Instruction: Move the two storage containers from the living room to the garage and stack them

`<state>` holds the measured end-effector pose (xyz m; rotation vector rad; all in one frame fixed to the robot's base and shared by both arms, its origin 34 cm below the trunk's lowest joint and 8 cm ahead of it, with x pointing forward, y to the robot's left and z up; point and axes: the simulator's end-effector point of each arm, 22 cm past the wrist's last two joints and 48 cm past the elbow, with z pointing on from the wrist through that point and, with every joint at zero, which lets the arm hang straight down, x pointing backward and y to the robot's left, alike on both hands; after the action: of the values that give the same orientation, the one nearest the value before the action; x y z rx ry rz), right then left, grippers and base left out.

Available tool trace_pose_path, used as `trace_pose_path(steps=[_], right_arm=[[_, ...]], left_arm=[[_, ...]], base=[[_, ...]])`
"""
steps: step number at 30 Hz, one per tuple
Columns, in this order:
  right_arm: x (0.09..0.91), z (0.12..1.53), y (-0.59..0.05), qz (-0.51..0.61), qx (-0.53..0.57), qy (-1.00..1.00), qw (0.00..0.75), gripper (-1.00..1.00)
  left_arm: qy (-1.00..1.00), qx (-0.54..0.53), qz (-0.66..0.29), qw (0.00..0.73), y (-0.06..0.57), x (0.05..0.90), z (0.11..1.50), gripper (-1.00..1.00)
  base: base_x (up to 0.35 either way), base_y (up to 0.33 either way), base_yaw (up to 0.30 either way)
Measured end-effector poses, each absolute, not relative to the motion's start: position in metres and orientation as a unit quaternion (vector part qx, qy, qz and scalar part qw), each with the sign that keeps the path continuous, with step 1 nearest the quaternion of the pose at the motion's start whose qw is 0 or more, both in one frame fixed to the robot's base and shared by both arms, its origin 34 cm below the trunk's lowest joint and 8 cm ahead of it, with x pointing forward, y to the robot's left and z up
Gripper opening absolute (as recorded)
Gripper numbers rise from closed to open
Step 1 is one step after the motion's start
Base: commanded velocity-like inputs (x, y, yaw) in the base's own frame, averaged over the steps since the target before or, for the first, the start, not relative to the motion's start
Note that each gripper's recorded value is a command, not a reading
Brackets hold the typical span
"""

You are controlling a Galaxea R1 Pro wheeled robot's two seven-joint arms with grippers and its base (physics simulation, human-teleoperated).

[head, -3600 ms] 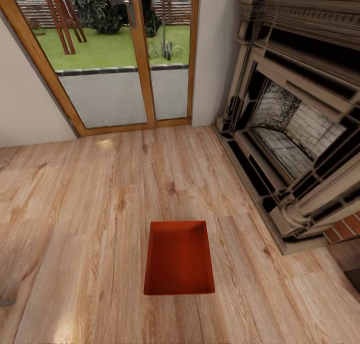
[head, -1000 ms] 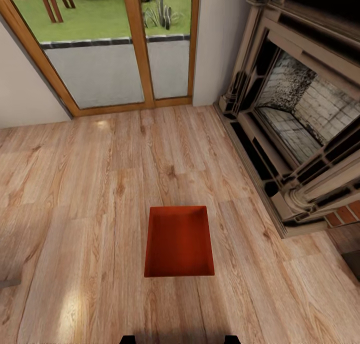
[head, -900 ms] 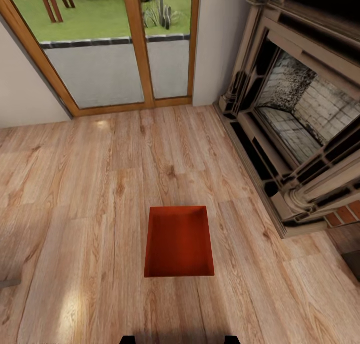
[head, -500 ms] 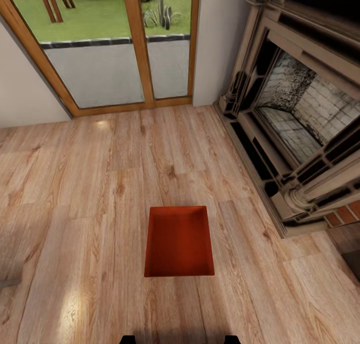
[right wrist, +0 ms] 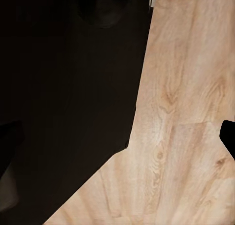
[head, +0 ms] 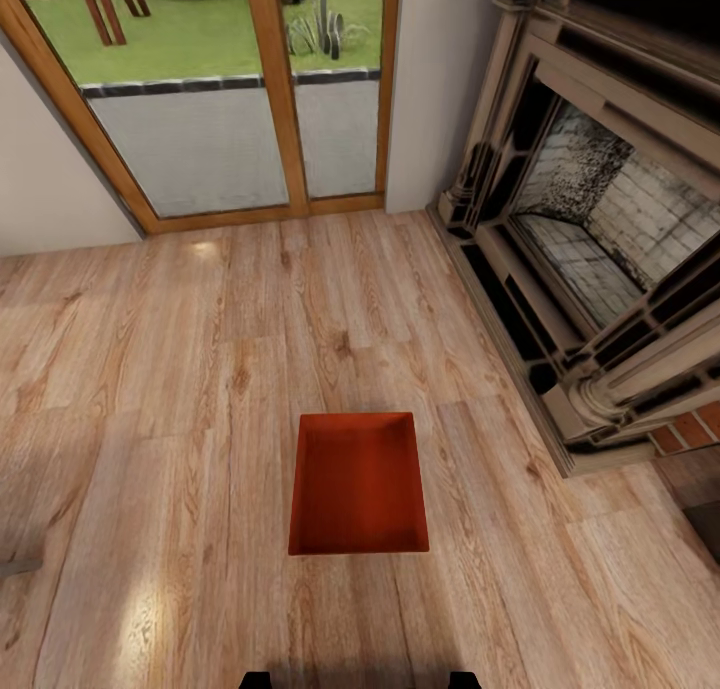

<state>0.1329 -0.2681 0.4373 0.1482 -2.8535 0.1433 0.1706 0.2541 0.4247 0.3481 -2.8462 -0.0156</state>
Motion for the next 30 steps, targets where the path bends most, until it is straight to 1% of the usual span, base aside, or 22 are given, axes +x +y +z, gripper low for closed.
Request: trace_pose_path(steps=[1, 6, 8, 11, 15, 18, 19, 22, 28, 30], right_arm=[[0.141, 0.435, -0.275, 0.051, 0.051, -0.989, 0.13, 1.0], [0.178, 0.425, -0.281, 0.048, 0.048, -0.993, 0.093, 1.0], [0.207, 0.42, -0.276, 0.04, 0.047, -0.996, 0.067, 1.0], [0.242, 0.416, -0.267, 0.04, 0.044, -0.997, 0.047, 1.0], [0.327, 0.411, -0.266, 0.067, 0.038, -0.997, -0.005, 1.0], [0.394, 0.411, -0.264, 0.076, 0.035, -0.996, -0.039, 1.0], [0.404, 0.412, -0.263, 0.076, 0.034, -0.996, -0.044, 1.0], [0.453, 0.415, -0.258, 0.075, 0.032, -0.994, -0.069, 1.0], [0.513, 0.424, -0.243, 0.07, 0.029, -0.992, -0.097, 1.0], [0.524, 0.426, -0.231, 0.064, 0.028, -0.992, -0.102, 1.0]], left_arm=[[-0.987, 0.118, -0.021, 0.105, 0.269, 0.202, 0.418, 1.0], [-0.992, 0.115, -0.033, 0.034, 0.293, 0.272, 0.41, 1.0], [-0.993, 0.114, -0.029, -0.004, 0.298, 0.318, 0.411, 1.0], [-0.993, 0.11, -0.019, -0.029, 0.296, 0.367, 0.418, 1.0], [-0.993, 0.102, -0.003, -0.063, 0.293, 0.44, 0.44, 1.0], [-0.992, 0.103, 0.001, -0.069, 0.292, 0.456, 0.446, 1.0], [-0.993, 0.103, 0.002, -0.066, 0.292, 0.456, 0.446, 1.0], [-0.994, 0.1, 0.006, -0.043, 0.287, 0.457, 0.447, 1.0], [-0.993, 0.1, 0.02, -0.06, 0.273, 0.514, 0.453, 1.0], [-0.993, 0.101, 0.031, -0.057, 0.258, 0.527, 0.451, 1.0]], base=[[0.0, 0.0, 0.0], [0.0, 0.0, 0.0], [0.0, 0.0, 0.0], [0.0, 0.0, 0.0], [0.0, 0.0, 0.0], [0.0, 0.0, 0.0], [0.0, 0.0, 0.0], [0.0, 0.0, 0.0], [0.0, 0.0, 0.0], [0.0, 0.0, 0.0]])
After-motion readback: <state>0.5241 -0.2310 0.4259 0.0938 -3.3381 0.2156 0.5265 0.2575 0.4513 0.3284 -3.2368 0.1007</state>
